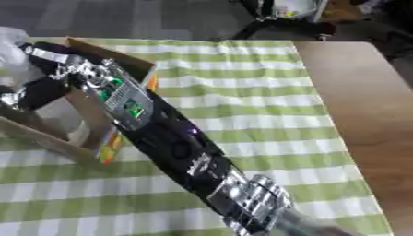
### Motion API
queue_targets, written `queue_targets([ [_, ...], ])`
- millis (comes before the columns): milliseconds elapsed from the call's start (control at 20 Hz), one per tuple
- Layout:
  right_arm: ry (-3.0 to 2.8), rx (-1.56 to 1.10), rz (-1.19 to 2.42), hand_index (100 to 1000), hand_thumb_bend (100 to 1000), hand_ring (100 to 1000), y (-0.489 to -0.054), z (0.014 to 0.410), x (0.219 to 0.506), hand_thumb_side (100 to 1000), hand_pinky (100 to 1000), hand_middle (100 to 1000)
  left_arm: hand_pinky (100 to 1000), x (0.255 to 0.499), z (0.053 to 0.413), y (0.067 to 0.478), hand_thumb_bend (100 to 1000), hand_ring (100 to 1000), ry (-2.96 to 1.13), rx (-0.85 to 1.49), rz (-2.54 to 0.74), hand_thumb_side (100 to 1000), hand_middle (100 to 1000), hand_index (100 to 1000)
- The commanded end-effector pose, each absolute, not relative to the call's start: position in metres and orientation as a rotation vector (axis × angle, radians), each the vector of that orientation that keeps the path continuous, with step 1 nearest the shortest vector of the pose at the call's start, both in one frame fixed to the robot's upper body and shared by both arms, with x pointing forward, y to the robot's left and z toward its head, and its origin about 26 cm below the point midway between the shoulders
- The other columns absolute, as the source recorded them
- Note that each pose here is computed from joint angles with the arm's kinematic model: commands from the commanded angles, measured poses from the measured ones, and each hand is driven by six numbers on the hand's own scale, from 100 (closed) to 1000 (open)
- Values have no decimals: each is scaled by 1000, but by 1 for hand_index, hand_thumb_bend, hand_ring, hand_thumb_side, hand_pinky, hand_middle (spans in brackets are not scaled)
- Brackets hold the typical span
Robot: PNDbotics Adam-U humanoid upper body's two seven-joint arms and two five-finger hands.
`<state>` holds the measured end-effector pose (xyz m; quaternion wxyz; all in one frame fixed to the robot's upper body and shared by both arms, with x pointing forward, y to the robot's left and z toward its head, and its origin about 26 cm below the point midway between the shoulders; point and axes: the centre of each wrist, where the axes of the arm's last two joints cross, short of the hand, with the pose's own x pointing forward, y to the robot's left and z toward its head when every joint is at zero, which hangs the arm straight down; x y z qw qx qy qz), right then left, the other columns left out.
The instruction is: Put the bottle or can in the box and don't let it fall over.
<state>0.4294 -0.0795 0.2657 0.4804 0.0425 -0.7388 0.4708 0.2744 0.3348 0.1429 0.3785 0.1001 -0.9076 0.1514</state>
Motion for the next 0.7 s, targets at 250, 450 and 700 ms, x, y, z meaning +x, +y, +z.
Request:
queue_targets([
  [250, -1840, 83, 1110, 1000, 100, 1000, -103, 279, 429, 100, 955, 1000, 926, 271, 147, 339, 179, 778, -2333, 281, 371, 821, 882, 857],
  [450, -1838, 73, 1085, 1000, 100, 1000, -113, 279, 431, 100, 953, 1000, 926, 270, 145, 340, 179, 778, -2327, 286, 374, 820, 882, 857],
  [700, -1837, 40, 1054, 1000, 100, 1000, -129, 280, 432, 100, 948, 1000, 925, 270, 144, 340, 178, 778, -2325, 290, 373, 819, 882, 857],
])
